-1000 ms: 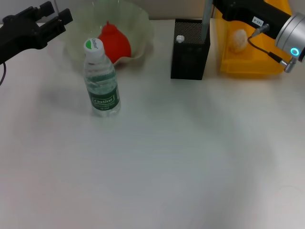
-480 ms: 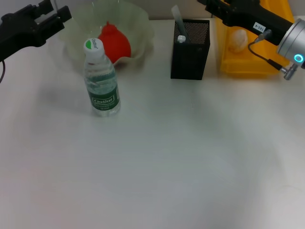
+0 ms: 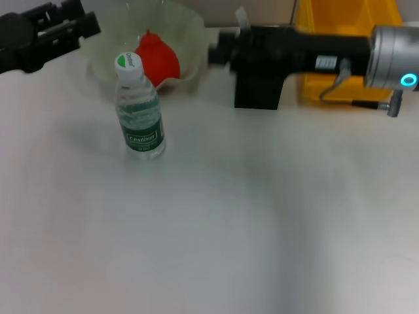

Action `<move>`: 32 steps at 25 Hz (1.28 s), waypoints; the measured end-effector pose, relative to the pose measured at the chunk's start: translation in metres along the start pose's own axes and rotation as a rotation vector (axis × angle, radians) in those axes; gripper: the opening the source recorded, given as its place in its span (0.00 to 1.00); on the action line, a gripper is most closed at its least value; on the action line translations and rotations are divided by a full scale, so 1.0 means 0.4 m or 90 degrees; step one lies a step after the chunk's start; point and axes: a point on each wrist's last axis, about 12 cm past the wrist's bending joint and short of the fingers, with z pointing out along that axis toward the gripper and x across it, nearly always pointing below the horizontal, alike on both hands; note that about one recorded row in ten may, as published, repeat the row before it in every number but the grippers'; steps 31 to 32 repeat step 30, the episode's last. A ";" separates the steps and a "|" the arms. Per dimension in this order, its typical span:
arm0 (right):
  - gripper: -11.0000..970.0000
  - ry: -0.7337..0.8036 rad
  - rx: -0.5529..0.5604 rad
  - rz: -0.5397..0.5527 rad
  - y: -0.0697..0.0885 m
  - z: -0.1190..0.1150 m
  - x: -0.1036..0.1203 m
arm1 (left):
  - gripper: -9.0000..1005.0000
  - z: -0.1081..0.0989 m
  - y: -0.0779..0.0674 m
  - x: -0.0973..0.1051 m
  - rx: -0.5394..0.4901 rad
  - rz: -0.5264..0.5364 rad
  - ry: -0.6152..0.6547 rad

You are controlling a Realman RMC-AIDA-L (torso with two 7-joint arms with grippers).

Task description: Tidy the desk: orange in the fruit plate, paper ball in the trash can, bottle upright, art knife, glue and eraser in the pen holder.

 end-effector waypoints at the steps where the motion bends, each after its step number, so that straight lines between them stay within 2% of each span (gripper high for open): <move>1: 0.56 0.025 -0.017 -0.007 0.008 0.006 -0.003 | 0.60 -0.005 -0.002 -0.005 0.016 -0.007 0.005; 2: 0.56 0.040 -0.029 -0.014 0.014 0.010 -0.004 | 0.60 -0.017 -0.010 -0.014 0.063 -0.019 0.031; 4: 0.57 0.071 -0.066 -0.027 0.031 0.021 -0.006 | 0.60 -0.024 -0.019 -0.013 0.103 -0.025 0.061; 7: 0.57 0.083 -0.084 -0.030 0.038 0.026 -0.007 | 0.60 -0.028 -0.026 0.007 0.127 -0.041 0.101; 14: 0.57 0.104 -0.090 -0.030 0.038 0.026 -0.007 | 0.60 -0.037 -0.023 0.043 0.102 -0.070 0.113; 32: 0.57 0.112 -0.069 -0.033 0.027 0.033 -0.009 | 0.59 -0.024 -0.016 0.043 0.092 -0.073 0.116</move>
